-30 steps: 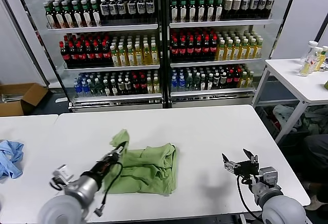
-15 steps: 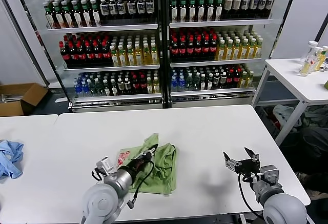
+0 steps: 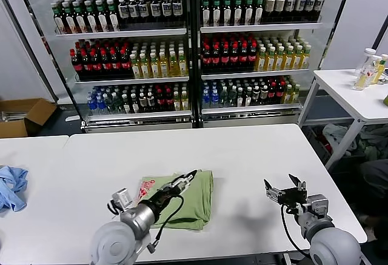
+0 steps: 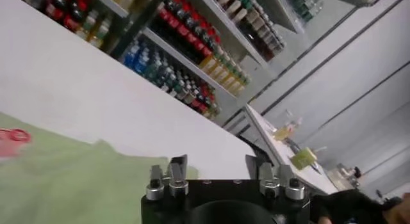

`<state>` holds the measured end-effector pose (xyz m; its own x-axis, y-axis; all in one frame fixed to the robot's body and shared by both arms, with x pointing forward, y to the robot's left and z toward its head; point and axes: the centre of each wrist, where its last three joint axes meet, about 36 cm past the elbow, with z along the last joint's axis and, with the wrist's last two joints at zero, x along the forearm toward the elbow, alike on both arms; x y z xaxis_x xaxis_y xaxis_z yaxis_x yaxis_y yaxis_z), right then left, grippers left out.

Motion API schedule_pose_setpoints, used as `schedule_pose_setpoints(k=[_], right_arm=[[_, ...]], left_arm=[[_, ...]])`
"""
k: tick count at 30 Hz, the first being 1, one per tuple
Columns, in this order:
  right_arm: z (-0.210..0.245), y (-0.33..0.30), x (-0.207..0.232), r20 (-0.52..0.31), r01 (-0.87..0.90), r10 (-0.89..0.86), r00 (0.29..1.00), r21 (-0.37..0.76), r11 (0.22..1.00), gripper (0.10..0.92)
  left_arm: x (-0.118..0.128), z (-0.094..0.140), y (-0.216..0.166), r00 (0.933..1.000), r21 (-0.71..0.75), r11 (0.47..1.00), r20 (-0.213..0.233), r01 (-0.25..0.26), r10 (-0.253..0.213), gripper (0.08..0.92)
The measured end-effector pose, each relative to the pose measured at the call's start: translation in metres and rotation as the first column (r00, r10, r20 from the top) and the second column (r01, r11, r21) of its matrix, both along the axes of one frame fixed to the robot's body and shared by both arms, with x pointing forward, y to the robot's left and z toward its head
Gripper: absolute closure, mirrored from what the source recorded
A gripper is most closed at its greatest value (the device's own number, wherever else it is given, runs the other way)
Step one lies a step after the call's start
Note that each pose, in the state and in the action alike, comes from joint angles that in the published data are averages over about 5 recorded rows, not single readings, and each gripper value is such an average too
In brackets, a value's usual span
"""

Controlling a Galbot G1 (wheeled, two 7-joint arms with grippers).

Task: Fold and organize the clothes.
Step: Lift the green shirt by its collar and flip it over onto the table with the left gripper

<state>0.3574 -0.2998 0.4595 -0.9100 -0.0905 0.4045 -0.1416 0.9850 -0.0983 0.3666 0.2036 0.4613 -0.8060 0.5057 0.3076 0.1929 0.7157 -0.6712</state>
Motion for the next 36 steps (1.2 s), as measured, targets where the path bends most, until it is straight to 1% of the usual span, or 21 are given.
schedule_pose_setpoints(k=[2,5,8,10,13,17,20,23,26,30,36], right_arm=[[-0.001,0.001,0.0,-0.001,0.001,-0.001,1.0,0.002,1.0,0.199],[-0.001,0.001,0.0,-0.001,0.002,-0.002,1.0,0.004,1.0,0.199],[-0.002,0.002,-0.001,-0.003,0.004,-0.004,1.0,0.005,1.0,0.2],[-0.002,0.002,-0.001,-0.005,0.004,-0.004,1.0,0.004,1.0,0.2],[-0.002,0.002,-0.003,-0.005,0.005,-0.005,1.0,0.003,1.0,0.199],[-0.001,0.001,-0.004,-0.004,0.006,-0.006,1.0,0.0,1.0,0.2],[0.0,0.001,-0.005,-0.003,0.007,-0.007,1.0,-0.002,1.0,0.2],[0.001,0.001,-0.007,-0.002,0.009,-0.009,1.0,-0.002,1.0,0.199],[0.001,0.001,-0.008,-0.002,0.011,-0.011,1.0,-0.001,1.0,0.199],[0.001,0.002,-0.01,-0.003,0.014,-0.014,1.0,-0.001,1.0,0.2],[0.001,0.002,-0.01,-0.003,0.016,-0.016,1.0,0.0,1.0,0.199]], left_arm=[[-0.002,-0.004,0.01,0.9993,0.057,0.998,0.004,-0.037,0.037,0.267],[-0.004,-0.013,0.025,0.996,0.156,0.984,0.009,-0.089,0.089,0.202],[-0.003,-0.025,0.037,0.9915,0.251,0.96,0.01,-0.128,0.13,0.18],[-0.003,-0.033,0.043,0.9887,0.301,0.942,0.006,-0.145,0.15,0.178],[-0.002,-0.045,0.05,0.9857,0.355,0.922,-0.006,-0.156,0.169,0.177],[0.001,-0.056,0.057,0.9836,0.393,0.906,-0.024,-0.155,0.179,0.177],[0.003,-0.059,0.061,0.9831,0.393,0.907,-0.037,-0.151,0.179,0.177],[0.004,-0.06,0.063,0.984,0.367,0.92,-0.054,-0.139,0.17,0.177],[0.004,-0.06,0.063,0.9854,0.321,0.939,-0.069,-0.126,0.156,0.218],[0.005,-0.058,0.064,0.986,0.25,0.961,-0.081,-0.121,0.146,0.328],[0.01,-0.061,0.07,0.9824,0.161,0.978,-0.107,-0.135,0.153,0.502]])
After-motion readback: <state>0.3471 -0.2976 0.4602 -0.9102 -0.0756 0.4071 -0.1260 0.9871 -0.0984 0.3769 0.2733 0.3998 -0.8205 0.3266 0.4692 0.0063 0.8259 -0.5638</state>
